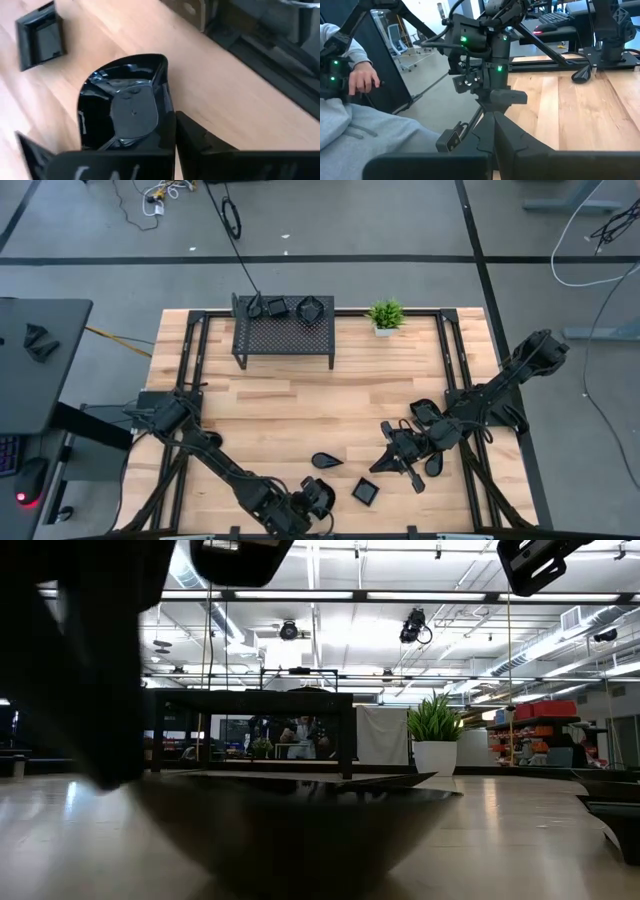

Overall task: Pick & Place Mini shaped plates
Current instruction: Stack the black leaf-shaped plate on top of the leaf-shaped plate on the shelf

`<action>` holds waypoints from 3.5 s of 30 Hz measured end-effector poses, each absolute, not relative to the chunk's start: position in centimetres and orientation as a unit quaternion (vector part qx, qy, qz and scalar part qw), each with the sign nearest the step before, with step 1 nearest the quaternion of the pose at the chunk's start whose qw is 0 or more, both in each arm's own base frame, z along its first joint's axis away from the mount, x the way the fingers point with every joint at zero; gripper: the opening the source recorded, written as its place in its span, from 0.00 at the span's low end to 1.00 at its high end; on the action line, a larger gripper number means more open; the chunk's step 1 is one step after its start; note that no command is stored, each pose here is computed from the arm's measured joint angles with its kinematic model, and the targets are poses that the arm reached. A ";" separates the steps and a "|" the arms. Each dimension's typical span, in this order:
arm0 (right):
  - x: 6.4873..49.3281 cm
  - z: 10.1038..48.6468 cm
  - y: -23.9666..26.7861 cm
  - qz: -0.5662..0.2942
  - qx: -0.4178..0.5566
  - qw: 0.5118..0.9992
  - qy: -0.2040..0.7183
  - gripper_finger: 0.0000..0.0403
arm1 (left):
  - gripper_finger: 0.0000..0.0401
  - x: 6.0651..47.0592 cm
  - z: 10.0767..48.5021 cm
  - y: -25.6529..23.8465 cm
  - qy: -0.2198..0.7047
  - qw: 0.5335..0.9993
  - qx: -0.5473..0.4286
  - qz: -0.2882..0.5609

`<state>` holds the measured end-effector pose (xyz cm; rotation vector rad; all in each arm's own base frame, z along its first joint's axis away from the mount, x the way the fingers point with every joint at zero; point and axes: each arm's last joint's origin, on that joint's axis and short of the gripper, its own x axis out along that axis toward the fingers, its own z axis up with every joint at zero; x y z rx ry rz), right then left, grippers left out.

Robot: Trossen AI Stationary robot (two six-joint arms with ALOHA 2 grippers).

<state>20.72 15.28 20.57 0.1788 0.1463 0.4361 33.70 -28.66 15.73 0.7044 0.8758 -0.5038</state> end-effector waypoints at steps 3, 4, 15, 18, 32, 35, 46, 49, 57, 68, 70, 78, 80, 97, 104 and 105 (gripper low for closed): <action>20.7 20.6 15.3 0.216 0.088 0.970 0.073 0.02 | 0.01 34.0 16.4 -28.8 0.402 0.823 0.332 -0.226; 20.7 20.5 15.3 0.216 0.088 0.970 0.073 0.02 | 0.01 34.1 16.7 -28.8 0.400 0.825 0.331 -0.224; 20.7 20.5 15.3 0.216 0.086 0.970 0.073 0.02 | 0.01 34.9 22.1 -28.3 0.433 0.813 0.364 -0.136; 20.7 20.5 15.3 0.217 0.087 0.969 0.075 0.02 | 0.01 35.0 22.6 -27.7 0.452 0.817 0.338 -0.116; 28.5 21.7 20.1 0.294 -0.126 0.906 0.278 0.02 | 0.00 32.8 22.3 -26.3 0.432 0.868 0.009 0.244; 31.2 20.9 21.4 0.307 -0.198 0.880 0.305 0.05 | 0.01 31.3 22.3 -26.3 0.429 0.854 -0.010 0.296; 35.8 16.8 24.3 0.454 -0.293 0.786 0.300 0.32 | 0.01 27.3 21.4 -26.7 0.407 0.832 0.005 0.378; 36.1 15.9 24.7 0.469 -0.275 0.785 0.299 0.35 | 0.01 27.2 20.6 -27.3 0.394 0.840 -0.022 0.372; 36.0 14.9 24.9 0.405 -0.334 0.804 0.278 0.32 | 0.01 28.3 20.2 -28.4 0.368 0.860 -0.098 0.339; 35.2 12.9 24.1 0.415 -0.353 0.797 0.260 0.31 | 0.01 28.1 20.2 -29.1 0.366 0.864 -0.114 0.326; 34.8 12.3 23.9 0.410 -0.358 0.799 0.256 0.31 | 0.01 28.1 20.2 -29.1 0.366 0.864 -0.114 0.326; 34.5 11.2 23.2 0.369 -0.377 0.816 0.237 0.26 | 0.01 28.3 20.3 -28.9 0.343 0.873 -0.106 0.330; 34.5 11.1 23.0 0.371 -0.378 0.815 0.235 0.22 | 0.01 28.4 20.3 -28.9 0.331 0.877 -0.101 0.332; 34.2 18.0 21.1 0.334 -0.471 0.801 0.158 0.01 | 0.01 25.5 22.9 -26.5 0.375 0.833 -0.064 0.402; 33.0 26.1 13.8 0.160 -0.558 0.790 0.196 0.01 | 0.01 23.8 22.6 -26.1 0.325 0.868 -0.027 0.374; 32.9 27.1 12.3 0.134 -0.561 0.791 0.203 0.01 | 0.01 23.6 22.2 -25.8 0.321 0.870 -0.028 0.373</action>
